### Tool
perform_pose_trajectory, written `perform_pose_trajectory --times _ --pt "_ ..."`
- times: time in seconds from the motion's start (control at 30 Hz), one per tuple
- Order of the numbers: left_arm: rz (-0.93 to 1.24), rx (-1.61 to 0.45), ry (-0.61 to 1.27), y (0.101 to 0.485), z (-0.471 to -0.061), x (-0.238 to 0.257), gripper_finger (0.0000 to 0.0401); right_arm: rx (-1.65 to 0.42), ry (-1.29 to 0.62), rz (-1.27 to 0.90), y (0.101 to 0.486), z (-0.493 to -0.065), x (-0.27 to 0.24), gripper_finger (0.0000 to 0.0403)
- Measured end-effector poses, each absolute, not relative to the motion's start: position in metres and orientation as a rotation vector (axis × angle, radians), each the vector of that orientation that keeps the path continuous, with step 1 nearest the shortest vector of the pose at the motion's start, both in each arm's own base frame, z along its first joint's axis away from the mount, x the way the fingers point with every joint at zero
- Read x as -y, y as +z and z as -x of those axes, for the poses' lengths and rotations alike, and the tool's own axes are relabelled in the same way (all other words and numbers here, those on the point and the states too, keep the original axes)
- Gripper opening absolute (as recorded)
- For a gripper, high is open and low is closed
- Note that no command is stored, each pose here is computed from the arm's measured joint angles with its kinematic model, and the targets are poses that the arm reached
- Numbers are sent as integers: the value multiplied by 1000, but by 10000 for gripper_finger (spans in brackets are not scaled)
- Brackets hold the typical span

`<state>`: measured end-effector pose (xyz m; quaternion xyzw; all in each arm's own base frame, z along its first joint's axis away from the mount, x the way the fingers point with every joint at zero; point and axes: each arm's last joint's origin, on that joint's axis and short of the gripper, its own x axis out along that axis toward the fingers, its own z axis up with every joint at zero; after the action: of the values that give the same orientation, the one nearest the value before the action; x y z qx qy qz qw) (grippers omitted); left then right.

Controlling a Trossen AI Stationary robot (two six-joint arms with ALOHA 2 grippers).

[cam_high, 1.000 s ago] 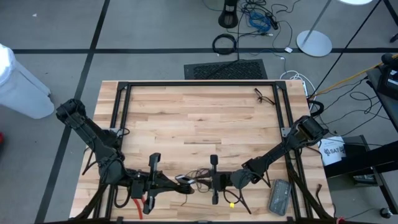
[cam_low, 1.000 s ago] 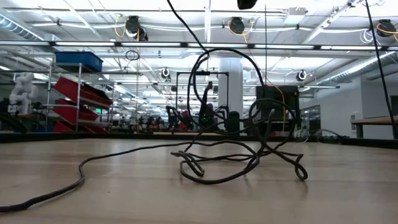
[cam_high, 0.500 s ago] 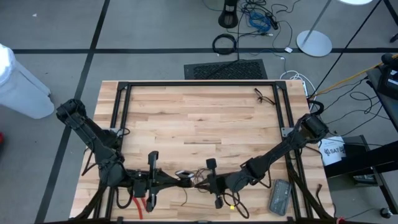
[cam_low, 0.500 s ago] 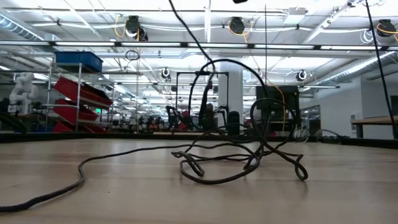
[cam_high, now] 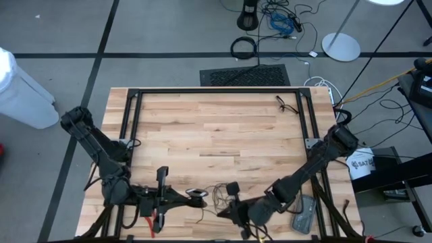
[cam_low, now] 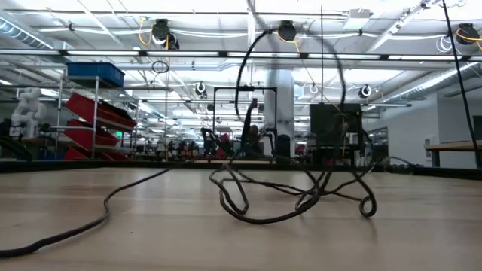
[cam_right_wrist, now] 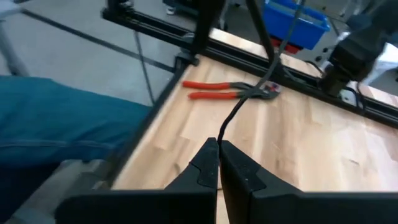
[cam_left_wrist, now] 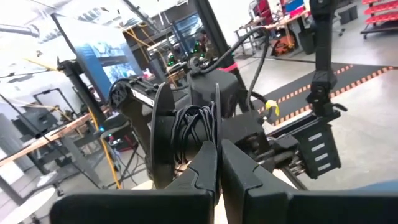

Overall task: Coil cords
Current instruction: Coil the black wire onto the black spool

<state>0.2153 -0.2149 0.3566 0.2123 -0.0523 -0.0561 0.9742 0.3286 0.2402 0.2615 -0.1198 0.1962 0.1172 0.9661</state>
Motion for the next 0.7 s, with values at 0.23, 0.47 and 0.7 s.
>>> perform_pose_trajectory --times 0.23,0.47,0.7 --pt "-413 72 -137 357 -209 214 8 -392 211 294 284 -315 -262 0" --pt "-418 28 -212 351 -208 214 8 -354 147 381 305 -298 -281 0" --pt "-408 1 -231 348 -209 213 8 -296 121 442 329 -286 -295 0"
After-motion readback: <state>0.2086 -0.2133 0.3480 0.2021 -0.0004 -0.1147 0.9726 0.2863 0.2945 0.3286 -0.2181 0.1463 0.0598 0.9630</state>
